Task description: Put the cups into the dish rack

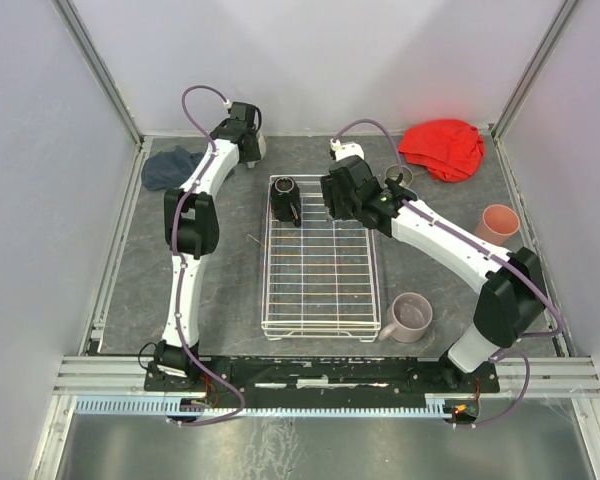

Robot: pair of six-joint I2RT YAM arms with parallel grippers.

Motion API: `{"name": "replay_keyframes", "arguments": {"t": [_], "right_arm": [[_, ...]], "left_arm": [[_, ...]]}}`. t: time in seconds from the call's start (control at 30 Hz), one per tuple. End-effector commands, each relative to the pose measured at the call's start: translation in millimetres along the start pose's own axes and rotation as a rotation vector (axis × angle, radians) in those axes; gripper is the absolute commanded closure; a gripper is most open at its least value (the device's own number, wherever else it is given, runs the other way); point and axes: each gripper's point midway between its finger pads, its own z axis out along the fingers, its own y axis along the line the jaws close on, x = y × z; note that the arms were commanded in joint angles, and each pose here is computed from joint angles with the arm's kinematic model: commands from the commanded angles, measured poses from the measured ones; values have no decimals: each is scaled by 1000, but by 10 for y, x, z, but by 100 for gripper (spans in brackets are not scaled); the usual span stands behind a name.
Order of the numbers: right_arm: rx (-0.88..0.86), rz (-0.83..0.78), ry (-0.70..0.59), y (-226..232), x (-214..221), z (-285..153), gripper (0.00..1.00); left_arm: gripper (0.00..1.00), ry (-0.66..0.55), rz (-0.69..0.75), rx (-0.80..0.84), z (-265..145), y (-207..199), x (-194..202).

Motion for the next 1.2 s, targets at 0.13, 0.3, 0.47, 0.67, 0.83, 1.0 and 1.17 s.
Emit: {"name": "replay_keyframes", "arguments": {"t": [0.13, 0.3, 0.47, 0.67, 0.83, 1.0, 1.17], "right_arm": [[4, 28, -65, -48, -194, -120, 32], [-2, 20, -61, -34, -199, -114, 32], [-16, 15, -61, -23, -200, -145, 32], [-47, 21, -66, -16, -167, -263, 32], [-74, 44, -75, -30, -108, -426, 33], [-90, 49, -80, -44, 8, -607, 33], [-105, 52, -90, -39, 115, -753, 33]], "left_arm": [[82, -72, 25, -41, -78, 74, -262], [96, -59, 24, -50, -139, 128, -260], [97, -10, 48, -62, -324, 211, -146], [97, 65, 43, -77, -666, 363, 372], [97, 100, 49, -88, -1016, 411, 816], [97, 117, 37, -71, -1441, 400, 1148], [97, 114, 9, -59, -1751, 423, 1512]]}}
